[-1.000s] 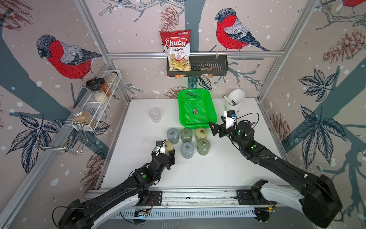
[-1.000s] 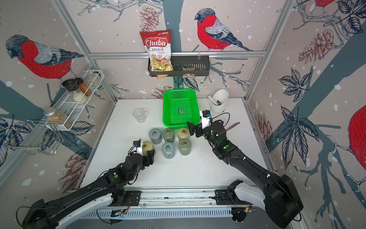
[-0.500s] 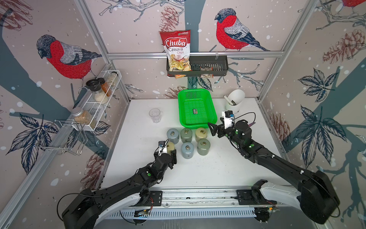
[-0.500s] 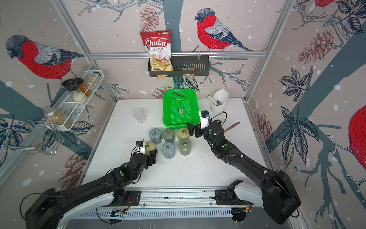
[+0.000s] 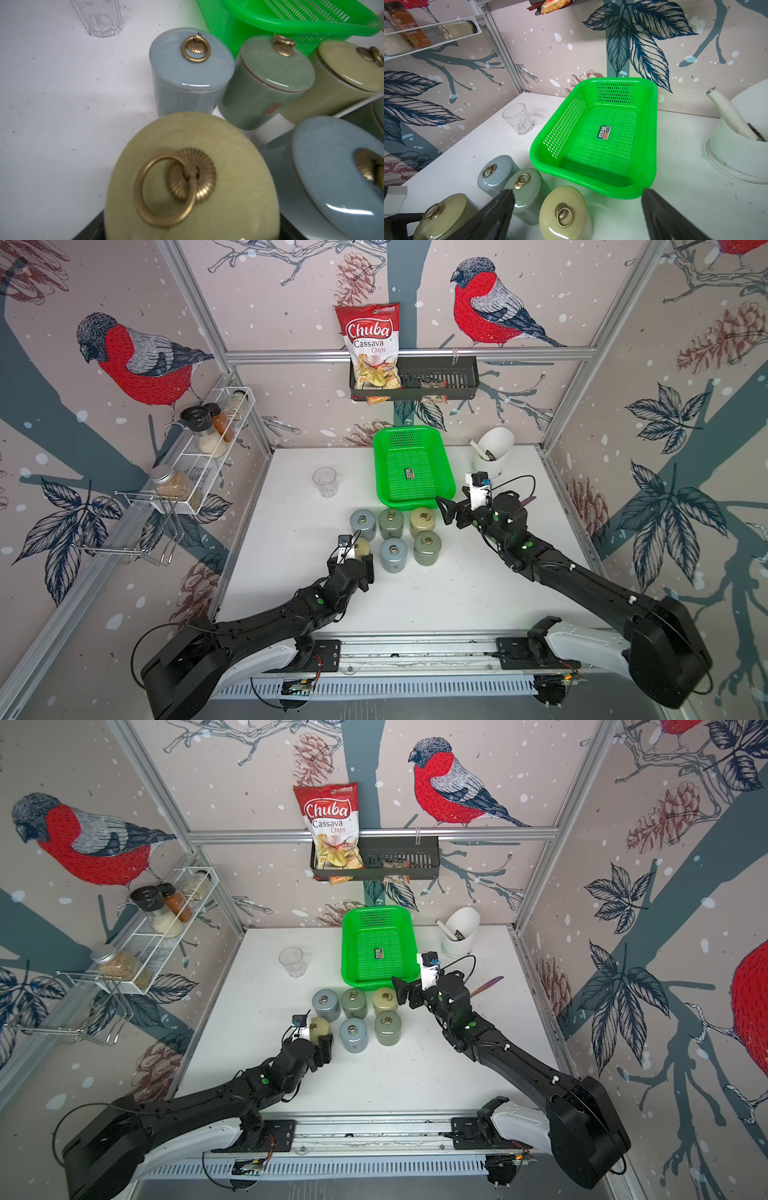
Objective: Take the tea canister out of the basket
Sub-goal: Place the tea canister at the center of the board.
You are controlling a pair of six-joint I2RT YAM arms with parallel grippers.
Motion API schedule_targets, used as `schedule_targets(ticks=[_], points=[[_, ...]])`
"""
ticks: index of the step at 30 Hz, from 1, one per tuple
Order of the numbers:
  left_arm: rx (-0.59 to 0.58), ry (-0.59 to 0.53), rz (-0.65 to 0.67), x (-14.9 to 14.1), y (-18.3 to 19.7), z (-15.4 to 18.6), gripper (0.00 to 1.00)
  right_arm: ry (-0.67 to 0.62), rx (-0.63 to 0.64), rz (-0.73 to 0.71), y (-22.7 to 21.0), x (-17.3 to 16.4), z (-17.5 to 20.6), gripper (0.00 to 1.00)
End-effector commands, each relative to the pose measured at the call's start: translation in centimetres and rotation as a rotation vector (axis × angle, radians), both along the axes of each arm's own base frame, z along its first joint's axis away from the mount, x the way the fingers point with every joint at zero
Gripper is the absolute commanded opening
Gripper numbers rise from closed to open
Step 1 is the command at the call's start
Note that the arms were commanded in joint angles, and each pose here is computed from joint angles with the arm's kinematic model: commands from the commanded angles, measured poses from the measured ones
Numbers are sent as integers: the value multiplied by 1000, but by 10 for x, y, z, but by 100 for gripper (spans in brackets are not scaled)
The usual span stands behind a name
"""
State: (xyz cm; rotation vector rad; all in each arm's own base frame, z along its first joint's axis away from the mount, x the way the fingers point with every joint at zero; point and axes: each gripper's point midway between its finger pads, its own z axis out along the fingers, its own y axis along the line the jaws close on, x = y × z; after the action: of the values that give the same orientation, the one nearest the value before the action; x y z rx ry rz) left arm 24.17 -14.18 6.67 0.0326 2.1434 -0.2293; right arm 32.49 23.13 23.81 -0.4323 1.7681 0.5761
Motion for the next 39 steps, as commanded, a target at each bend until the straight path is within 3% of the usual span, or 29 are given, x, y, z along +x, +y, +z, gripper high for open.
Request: schedule_targets(ticks=[1, 25, 39], points=[[-83, -85, 6, 14, -14, 25, 44, -26, 6, -5, 0, 1, 6, 100], [-60, -61, -4, 14, -17, 15, 69, -21, -8, -17, -3, 1, 1, 100], [-69, -63, -50, 13, -25, 17, 76, -24, -8, -17, -4, 0, 2, 100]])
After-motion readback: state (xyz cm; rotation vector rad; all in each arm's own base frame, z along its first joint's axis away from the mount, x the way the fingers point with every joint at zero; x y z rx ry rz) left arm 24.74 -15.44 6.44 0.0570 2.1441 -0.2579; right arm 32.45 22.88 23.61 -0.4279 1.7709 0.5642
